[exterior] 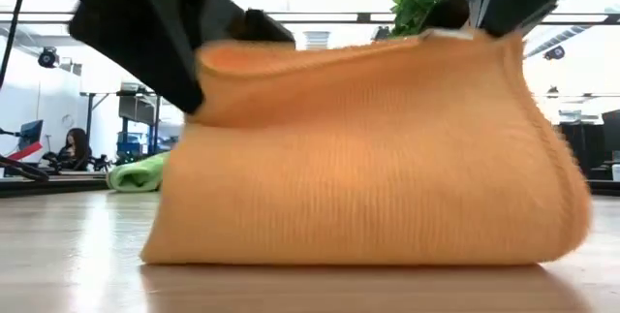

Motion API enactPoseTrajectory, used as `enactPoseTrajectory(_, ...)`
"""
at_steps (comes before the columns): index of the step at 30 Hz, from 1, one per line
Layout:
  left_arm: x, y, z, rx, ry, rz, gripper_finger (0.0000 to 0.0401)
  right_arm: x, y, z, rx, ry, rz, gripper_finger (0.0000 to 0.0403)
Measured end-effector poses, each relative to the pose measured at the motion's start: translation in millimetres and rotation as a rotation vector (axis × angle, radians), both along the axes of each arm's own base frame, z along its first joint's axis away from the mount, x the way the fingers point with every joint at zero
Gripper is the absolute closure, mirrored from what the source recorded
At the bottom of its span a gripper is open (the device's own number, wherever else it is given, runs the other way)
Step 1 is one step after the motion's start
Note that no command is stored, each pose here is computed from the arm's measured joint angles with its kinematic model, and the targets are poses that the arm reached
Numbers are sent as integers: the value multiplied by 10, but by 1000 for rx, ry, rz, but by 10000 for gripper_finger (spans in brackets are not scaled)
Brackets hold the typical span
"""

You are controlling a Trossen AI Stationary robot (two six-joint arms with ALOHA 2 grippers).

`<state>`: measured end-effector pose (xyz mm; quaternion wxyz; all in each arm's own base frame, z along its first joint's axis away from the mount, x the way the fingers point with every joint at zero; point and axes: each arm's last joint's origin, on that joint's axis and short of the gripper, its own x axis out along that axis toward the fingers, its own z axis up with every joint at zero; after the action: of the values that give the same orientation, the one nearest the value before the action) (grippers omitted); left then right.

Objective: Fold microfiber towels
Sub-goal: Fold the orange microfiber cloth

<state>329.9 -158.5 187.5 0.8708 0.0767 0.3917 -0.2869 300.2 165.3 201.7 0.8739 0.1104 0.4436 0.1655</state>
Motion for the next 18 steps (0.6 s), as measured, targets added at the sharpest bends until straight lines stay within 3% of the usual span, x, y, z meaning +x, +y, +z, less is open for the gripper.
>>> enactPoseTrajectory(7, -44, 340, 45, -9, -20, 83, 401, -86, -384, 4, -23, -34, -55, 395)
enactPoseTrajectory(18, -175, 942, 59, 8, -28, 259, 401, -14, -856, -140, -99, -12, -121, 394)
